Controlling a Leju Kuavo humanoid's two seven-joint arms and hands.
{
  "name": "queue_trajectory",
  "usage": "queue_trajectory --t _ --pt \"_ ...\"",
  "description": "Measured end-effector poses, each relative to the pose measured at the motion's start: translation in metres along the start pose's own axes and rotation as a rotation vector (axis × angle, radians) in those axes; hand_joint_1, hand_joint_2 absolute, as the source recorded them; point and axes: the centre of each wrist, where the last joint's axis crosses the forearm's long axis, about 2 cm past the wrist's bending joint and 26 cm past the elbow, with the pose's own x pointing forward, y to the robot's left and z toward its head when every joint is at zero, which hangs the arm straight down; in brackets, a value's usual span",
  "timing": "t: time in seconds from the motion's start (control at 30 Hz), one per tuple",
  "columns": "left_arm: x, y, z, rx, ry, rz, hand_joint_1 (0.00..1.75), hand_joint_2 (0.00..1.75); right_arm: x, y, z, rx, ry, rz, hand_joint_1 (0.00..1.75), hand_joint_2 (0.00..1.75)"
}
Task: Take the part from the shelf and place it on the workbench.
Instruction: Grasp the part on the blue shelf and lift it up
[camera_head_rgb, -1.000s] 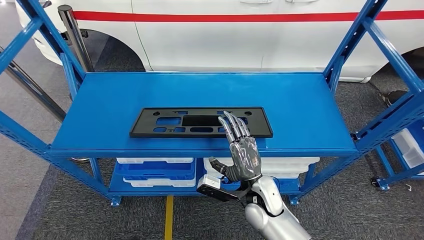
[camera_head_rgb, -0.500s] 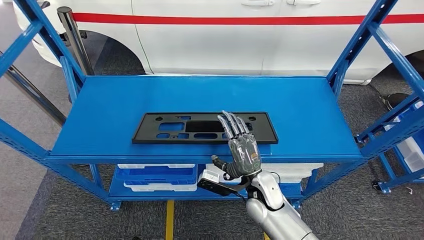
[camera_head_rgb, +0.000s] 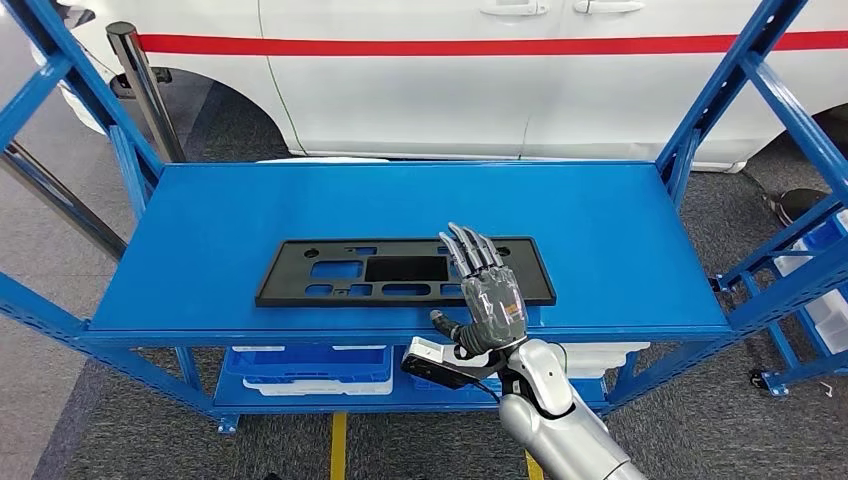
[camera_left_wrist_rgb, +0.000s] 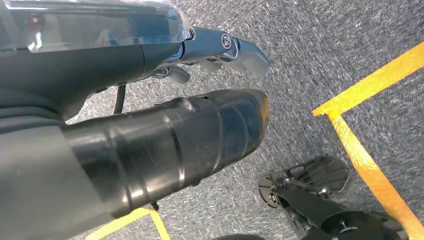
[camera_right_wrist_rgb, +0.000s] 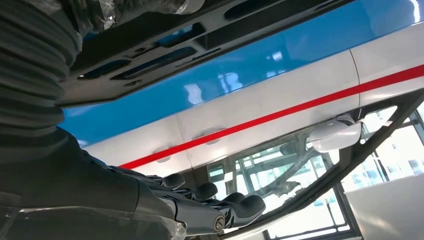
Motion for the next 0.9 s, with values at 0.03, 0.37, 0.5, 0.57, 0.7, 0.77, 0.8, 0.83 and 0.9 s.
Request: queue_trajectory --t 0.03,0.37,0.5,0.57,0.7,0.77,0.8,0.83,0.9 --pt "0.0 0.0 0.0 0.001 -0.001 0.0 0.0 0.0 0.0 0.0 0.0 0.0 0.0 0.001 0.0 1.75" --pt "-0.002 0.001 0.001 0.0 0.002 -0.002 0.0 0.0 -0.001 0.0 0.0 0.009 0.0 0.002 0.0 1.75" --pt "0.0 0.001 0.0 0.0 -0.001 -0.006 0.0 0.0 -0.001 0.0 -0.002 0.019 -0.005 0.003 0.0 1.75" --pt "0.0 0.001 0.0 -0.002 -0.002 -0.009 0.0 0.0 -0.001 -0.001 -0.003 0.02 -0.009 0.006 0.0 1.75" --pt "0.003 0.002 -0.001 -0.002 -0.008 -0.016 0.0 0.0 -0.002 -0.001 -0.007 0.044 -0.022 0.013 0.0 1.75" --pt "0.003 0.002 -0.001 0.001 -0.006 -0.02 0.0 0.0 -0.002 0.001 -0.006 0.059 -0.027 0.014 0.0 1.75" --pt "0.002 0.002 -0.001 0.005 -0.002 -0.023 0.0 0.0 -0.002 0.001 -0.007 0.064 -0.03 0.014 0.0 1.75" --pt "0.002 0.002 -0.001 0.012 0.003 -0.027 0.0 0.0 -0.001 0.001 -0.008 0.067 -0.033 0.016 0.0 1.75" --pt "0.003 0.003 -0.001 0.027 0.008 -0.036 0.0 0.0 -0.002 0.0 -0.012 0.067 -0.041 0.022 0.0 1.75"
